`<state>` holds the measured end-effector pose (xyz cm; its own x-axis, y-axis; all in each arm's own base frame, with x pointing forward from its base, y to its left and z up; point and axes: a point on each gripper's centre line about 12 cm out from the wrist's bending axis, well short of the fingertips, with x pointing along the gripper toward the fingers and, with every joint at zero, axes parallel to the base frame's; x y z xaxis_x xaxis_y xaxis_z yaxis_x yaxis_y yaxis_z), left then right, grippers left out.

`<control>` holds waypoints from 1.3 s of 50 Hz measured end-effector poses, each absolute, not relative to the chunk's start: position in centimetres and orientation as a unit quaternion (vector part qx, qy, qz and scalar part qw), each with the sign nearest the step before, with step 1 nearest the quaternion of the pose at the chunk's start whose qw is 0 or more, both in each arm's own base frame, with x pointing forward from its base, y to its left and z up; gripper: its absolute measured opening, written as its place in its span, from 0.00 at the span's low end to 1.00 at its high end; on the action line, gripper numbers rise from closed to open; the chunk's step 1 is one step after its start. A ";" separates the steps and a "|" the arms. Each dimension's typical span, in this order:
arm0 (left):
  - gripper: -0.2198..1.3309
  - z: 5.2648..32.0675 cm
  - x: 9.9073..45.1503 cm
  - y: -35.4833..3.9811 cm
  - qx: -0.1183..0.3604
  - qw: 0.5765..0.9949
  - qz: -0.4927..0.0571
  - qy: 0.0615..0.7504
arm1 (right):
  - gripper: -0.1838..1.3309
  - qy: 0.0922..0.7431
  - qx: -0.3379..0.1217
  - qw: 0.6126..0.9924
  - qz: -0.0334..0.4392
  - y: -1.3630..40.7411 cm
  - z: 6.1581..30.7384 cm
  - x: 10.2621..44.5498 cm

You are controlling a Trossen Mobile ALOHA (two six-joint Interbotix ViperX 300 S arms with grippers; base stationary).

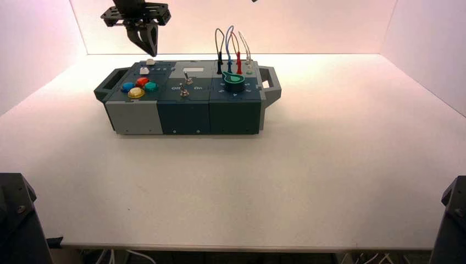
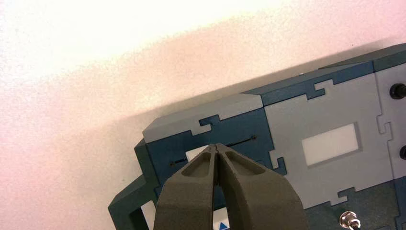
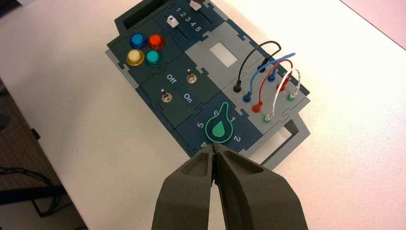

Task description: Move the top slider to position 2.

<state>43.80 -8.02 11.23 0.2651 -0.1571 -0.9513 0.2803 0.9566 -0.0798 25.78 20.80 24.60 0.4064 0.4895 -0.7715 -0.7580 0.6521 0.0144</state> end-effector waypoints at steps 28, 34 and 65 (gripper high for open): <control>0.04 11.3 44.0 -8.2 0.053 0.787 -0.141 0.598 | 0.03 0.391 -0.173 0.820 0.380 20.8 24.6 25.8; 0.04 13.0 44.2 -8.3 0.053 0.790 -0.144 0.594 | 0.03 0.391 -0.174 0.820 0.380 20.8 24.6 25.8; 0.04 17.7 40.9 -7.8 0.068 0.767 -0.160 0.618 | 0.03 0.396 -0.185 0.818 0.374 20.3 24.1 25.8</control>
<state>40.86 -7.76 17.69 0.1848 -0.1609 -0.9695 0.3290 0.9397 -0.0932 25.83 20.27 24.12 0.4068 0.4662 -0.7856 -0.7588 0.6513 -0.0064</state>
